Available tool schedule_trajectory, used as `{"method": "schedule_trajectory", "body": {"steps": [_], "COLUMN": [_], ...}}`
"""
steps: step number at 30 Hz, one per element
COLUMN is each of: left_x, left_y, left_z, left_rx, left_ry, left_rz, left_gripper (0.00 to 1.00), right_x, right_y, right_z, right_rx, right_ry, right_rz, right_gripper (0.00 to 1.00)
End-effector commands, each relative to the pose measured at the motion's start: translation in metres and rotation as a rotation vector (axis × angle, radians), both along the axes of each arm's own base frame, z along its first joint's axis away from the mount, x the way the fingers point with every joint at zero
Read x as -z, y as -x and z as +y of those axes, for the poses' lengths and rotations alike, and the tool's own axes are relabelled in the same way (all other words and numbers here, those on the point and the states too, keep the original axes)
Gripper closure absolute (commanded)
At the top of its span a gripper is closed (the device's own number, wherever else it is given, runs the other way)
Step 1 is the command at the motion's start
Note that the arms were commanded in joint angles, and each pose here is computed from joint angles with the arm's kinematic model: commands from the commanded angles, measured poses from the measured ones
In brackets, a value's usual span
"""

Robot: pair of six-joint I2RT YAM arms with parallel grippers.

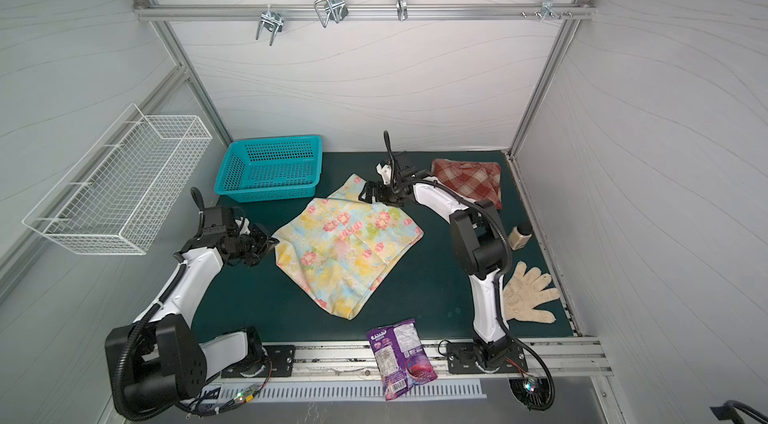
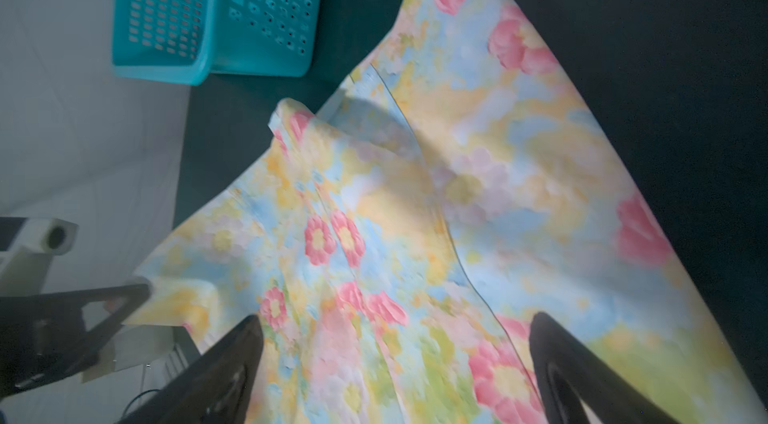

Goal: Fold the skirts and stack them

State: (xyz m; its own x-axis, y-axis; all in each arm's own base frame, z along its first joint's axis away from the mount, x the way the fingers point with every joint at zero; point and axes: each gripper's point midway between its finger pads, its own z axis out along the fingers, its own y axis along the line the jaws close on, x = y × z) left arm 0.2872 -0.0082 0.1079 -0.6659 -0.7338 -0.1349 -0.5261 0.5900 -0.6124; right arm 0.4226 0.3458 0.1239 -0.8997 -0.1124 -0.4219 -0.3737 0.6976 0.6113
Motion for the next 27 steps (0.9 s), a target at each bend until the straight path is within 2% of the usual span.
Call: {"method": "schedule_trajectory", "body": {"steps": [1, 7, 15, 21, 27], "left_x": [-0.005, -0.006, -0.003, 0.001, 0.002], "left_y": [-0.006, -0.007, 0.002, 0.013, 0.021], "left_z": [0.0, 0.0, 0.002, 0.002, -0.001], "left_rx": [0.018, 0.022, 0.013, 0.003, -0.004], "left_ry": [-0.002, -0.003, -0.027, -0.04, -0.029], "left_rz": [-0.05, -0.047, -0.03, -0.02, -0.027], "left_gripper": [1.0, 1.0, 1.0, 1.0, 1.0], "right_x": [0.007, 0.052, 0.094, 0.093, 0.088], "right_y": [-0.007, -0.035, -0.081, -0.109, -0.119], "right_z": [0.022, 0.038, 0.016, -0.015, -0.029], "right_rx": [-0.03, -0.006, 0.104, 0.189, 0.196], "right_ry": [-0.073, -0.07, -0.022, -0.021, -0.051], "right_rz": [0.074, 0.128, 0.121, 0.089, 0.073], "right_gripper": [0.01, 0.01, 0.01, 0.01, 0.01]}}
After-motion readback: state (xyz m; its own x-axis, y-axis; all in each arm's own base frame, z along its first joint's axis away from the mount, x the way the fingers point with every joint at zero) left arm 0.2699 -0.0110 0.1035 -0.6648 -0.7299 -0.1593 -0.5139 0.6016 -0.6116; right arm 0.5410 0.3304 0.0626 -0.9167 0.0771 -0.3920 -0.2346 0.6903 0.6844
